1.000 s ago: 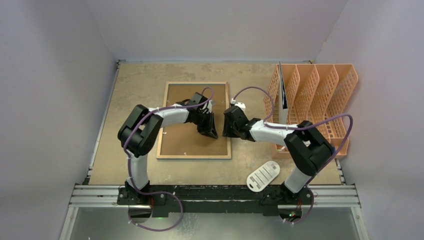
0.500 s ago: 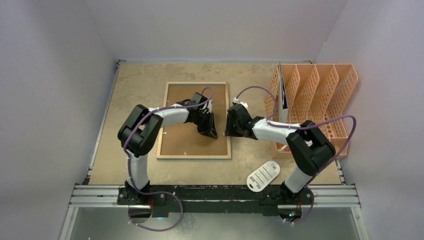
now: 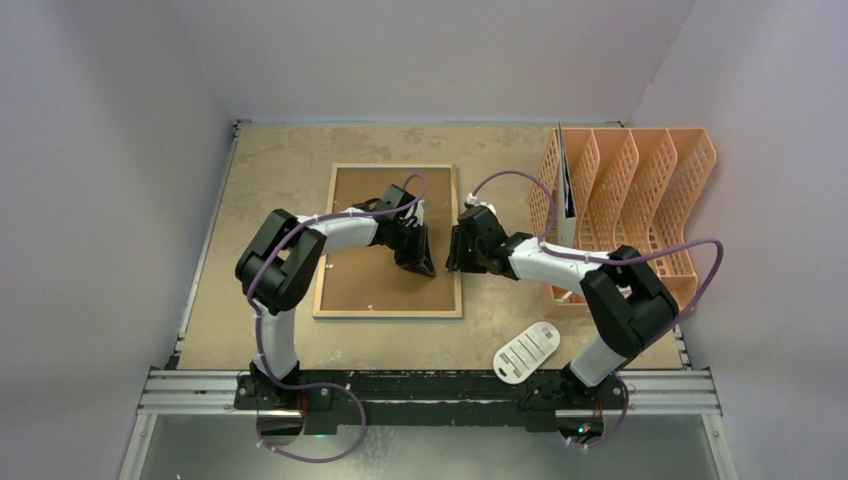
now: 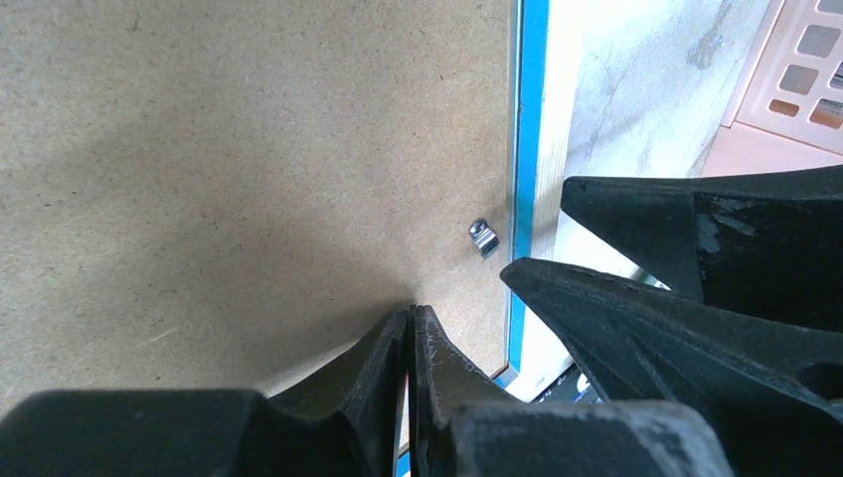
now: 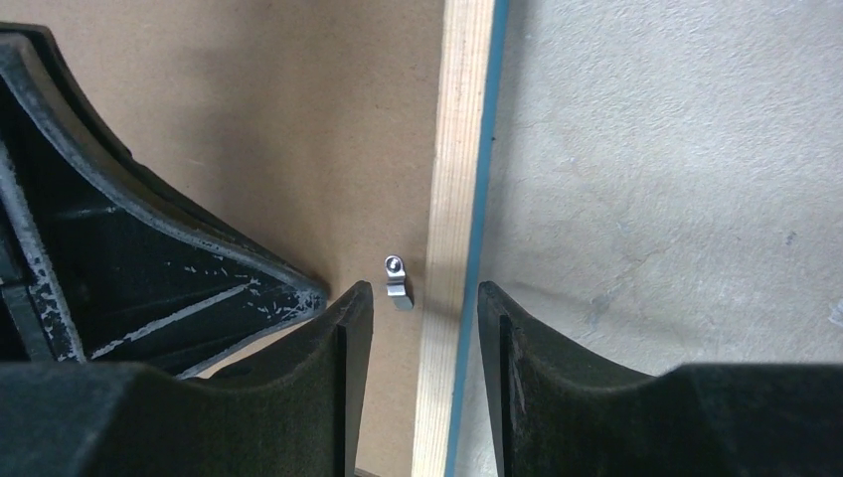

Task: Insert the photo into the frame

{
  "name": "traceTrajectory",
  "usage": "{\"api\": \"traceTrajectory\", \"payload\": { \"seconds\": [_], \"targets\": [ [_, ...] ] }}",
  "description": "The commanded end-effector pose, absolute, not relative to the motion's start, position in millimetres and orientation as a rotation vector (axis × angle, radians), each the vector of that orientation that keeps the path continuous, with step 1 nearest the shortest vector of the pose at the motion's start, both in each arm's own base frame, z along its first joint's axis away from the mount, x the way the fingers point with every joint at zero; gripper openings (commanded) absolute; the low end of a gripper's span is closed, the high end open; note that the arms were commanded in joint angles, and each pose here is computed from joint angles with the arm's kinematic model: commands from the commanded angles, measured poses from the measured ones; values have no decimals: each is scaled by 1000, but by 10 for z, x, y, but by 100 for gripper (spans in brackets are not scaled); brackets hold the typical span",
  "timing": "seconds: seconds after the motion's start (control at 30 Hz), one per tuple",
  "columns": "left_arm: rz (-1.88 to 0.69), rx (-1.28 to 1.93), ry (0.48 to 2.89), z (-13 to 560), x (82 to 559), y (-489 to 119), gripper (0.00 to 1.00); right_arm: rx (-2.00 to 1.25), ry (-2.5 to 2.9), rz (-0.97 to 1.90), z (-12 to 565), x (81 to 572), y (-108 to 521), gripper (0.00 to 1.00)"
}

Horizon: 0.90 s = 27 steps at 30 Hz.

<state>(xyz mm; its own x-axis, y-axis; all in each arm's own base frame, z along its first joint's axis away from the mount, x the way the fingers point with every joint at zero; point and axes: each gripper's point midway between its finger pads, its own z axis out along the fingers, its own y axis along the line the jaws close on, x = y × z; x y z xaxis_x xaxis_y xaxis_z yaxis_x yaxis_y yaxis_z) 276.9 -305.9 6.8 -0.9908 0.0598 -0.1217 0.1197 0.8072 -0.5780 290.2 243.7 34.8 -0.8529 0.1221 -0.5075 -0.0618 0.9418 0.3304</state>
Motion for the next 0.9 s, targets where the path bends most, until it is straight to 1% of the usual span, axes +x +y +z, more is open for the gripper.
{"api": "traceTrajectory", "payload": {
  "seconds": [0.0,0.27,0.33,0.53,0.67,0.73,0.87],
  "targets": [
    [-287,228,3158,-1068,2231,-2231,11,-16,2576,472,311,2840,2430,46],
    [-274,248,3176,-1114,2189,-2201,14,-103,2584,417,187,2917,2433,46],
    [-246,250,3191,-1148,2164,-2166,14,-105,2598,391,138,2918,2409,44],
    [-218,252,3203,-1182,2135,-2122,14,-109,2629,371,86,2865,2374,26],
    [-218,253,3202,-1184,2140,-2121,14,-115,2622,378,120,2865,2378,25],
    [-219,255,3202,-1183,2139,-2124,14,-117,2617,381,134,2873,2385,22],
    [-228,255,3193,-1156,2162,-2138,14,-115,2607,382,146,2906,2400,8]
  ]
}}
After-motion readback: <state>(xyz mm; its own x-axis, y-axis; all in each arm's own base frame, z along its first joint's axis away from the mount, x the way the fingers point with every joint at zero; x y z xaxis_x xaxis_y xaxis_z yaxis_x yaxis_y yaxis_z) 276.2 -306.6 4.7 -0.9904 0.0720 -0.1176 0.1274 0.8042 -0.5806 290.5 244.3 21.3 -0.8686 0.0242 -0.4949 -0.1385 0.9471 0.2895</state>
